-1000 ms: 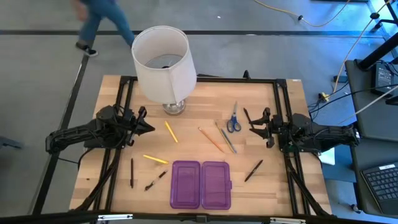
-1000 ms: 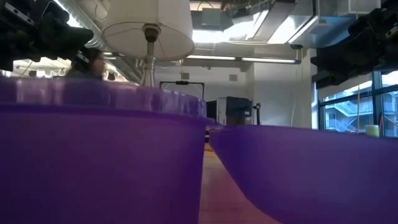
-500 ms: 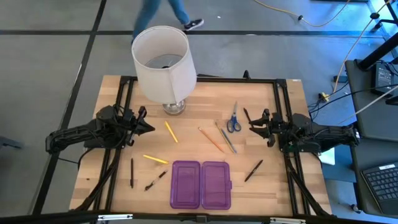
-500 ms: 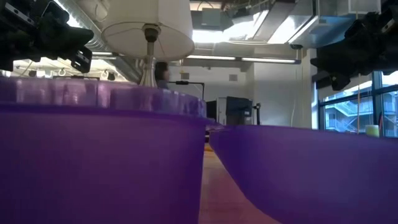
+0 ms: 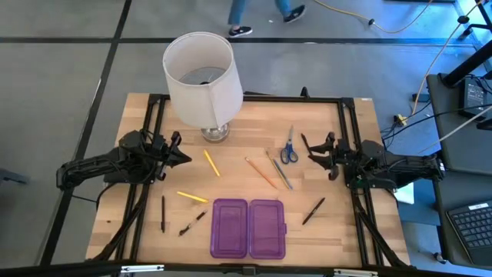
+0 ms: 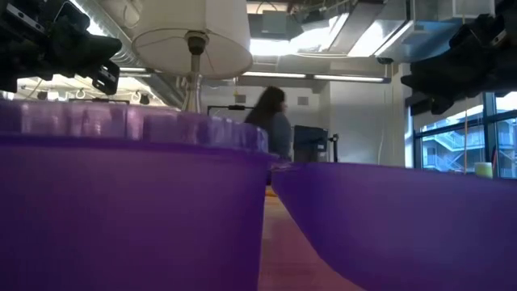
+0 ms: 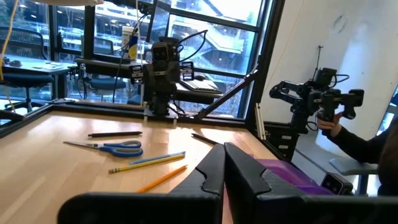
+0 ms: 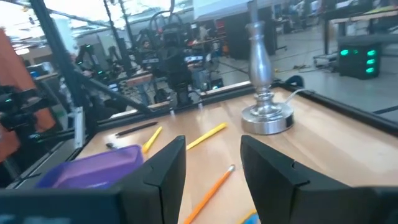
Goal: Pick & place school supplies into a supply box
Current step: Put the bottom left black pen into the violet supply box
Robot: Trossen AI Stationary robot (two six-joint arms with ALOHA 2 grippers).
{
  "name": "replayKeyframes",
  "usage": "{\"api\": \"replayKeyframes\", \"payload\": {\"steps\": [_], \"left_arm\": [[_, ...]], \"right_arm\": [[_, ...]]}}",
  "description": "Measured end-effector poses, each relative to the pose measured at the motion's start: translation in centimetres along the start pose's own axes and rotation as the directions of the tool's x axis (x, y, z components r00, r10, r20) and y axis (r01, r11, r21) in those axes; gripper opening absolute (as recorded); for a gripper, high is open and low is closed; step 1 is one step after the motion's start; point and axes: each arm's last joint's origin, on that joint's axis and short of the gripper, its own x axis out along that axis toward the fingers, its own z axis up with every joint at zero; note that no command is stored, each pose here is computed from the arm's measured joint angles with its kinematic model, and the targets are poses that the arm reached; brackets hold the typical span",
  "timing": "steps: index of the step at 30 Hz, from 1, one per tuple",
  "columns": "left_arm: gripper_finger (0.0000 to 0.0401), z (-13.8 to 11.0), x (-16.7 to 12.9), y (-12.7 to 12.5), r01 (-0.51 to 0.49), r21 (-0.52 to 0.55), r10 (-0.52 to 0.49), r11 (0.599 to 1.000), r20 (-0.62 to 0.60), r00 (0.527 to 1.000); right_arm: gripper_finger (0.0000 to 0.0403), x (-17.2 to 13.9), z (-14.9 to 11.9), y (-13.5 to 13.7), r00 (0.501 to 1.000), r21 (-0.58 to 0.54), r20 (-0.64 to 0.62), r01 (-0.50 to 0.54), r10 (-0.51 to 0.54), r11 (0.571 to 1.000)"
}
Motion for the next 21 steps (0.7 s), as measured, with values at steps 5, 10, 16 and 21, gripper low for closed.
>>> {"api": "replayKeyframes", "payload": {"steps": [5, 10, 16, 21], "left_arm": [[0.0005, 0.09, 0.00, -0.02, 0.002, 0.005, -0.002, 1.000, 0.009, 1.000], [0.0033, 0.35, -0.01, -0.08, 0.006, 0.008, -0.006, 1.000, 0.034, 0.999], [0.0106, 0.51, -0.03, 0.18, -0.088, -0.008, 0.089, 0.996, 0.066, 0.994], [0.0145, 0.57, -0.03, 0.20, -0.097, -0.009, 0.097, 0.995, 0.075, 0.992]], "right_arm": [[0.0158, 0.00, 0.07, -0.10, 0.999, -0.024, 0.013, 0.037, -0.036, 0.999], [0.0158, 0.00, 0.06, -0.10, 0.999, -0.042, 0.013, 0.037, -0.036, 0.998], [0.0158, 0.00, 0.07, -0.10, 0.999, -0.050, 0.013, 0.037, -0.037, 0.998], [0.0158, 0.00, 0.07, -0.10, 0.999, -0.048, 0.013, 0.037, -0.037, 0.998]]}}
